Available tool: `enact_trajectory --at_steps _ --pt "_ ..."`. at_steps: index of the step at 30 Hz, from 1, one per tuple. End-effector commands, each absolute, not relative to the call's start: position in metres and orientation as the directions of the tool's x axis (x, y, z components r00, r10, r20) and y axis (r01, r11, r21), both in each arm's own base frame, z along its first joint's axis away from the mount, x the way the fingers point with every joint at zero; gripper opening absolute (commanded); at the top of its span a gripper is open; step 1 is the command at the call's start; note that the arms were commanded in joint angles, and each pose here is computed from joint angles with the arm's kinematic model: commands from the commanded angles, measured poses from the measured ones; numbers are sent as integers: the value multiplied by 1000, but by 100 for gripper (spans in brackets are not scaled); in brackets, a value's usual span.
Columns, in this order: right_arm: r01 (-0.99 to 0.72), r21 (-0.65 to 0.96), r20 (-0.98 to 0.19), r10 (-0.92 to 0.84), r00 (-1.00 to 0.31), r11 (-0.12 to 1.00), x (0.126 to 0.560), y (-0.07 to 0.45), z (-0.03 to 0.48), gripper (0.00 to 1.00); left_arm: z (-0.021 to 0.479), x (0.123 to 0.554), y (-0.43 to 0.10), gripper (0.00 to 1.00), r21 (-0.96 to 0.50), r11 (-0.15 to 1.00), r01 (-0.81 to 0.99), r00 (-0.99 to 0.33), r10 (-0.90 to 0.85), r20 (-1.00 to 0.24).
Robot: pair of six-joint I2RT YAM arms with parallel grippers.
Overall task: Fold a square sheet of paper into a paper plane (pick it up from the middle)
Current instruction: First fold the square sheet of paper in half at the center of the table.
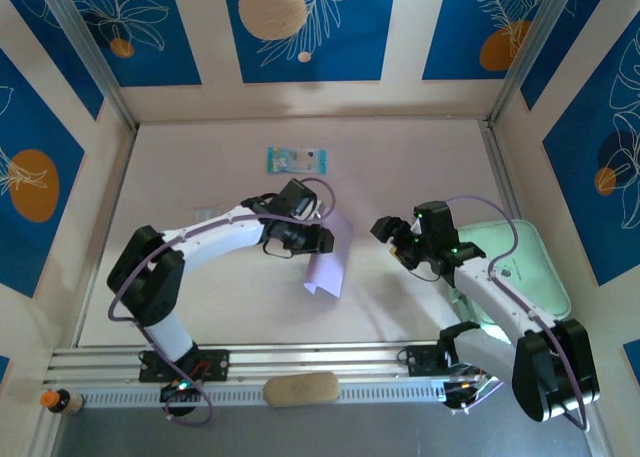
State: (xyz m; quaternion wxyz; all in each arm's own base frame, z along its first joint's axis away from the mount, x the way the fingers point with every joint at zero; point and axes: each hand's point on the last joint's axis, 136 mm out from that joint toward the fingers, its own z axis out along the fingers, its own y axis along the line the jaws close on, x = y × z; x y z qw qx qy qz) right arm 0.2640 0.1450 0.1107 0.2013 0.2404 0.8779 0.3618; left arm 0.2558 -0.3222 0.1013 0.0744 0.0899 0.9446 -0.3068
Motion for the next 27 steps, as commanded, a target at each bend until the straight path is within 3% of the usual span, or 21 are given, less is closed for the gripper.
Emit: enact_trajectory --at_steps 1,6,27 --pt "122 818 -214 494 -843 562 262 164 136 82 132 255 -348 44 -765 620 176 -984 90 -153" --pt "77 827 -224 452 -863 557 254 168 140 81 131 253 -359 46 -836 535 120 -993 64 -101" --pt "69 819 -225 430 -874 570 243 175 124 76 58 253 -353 47 -817 571 -78 -996 -73 43"
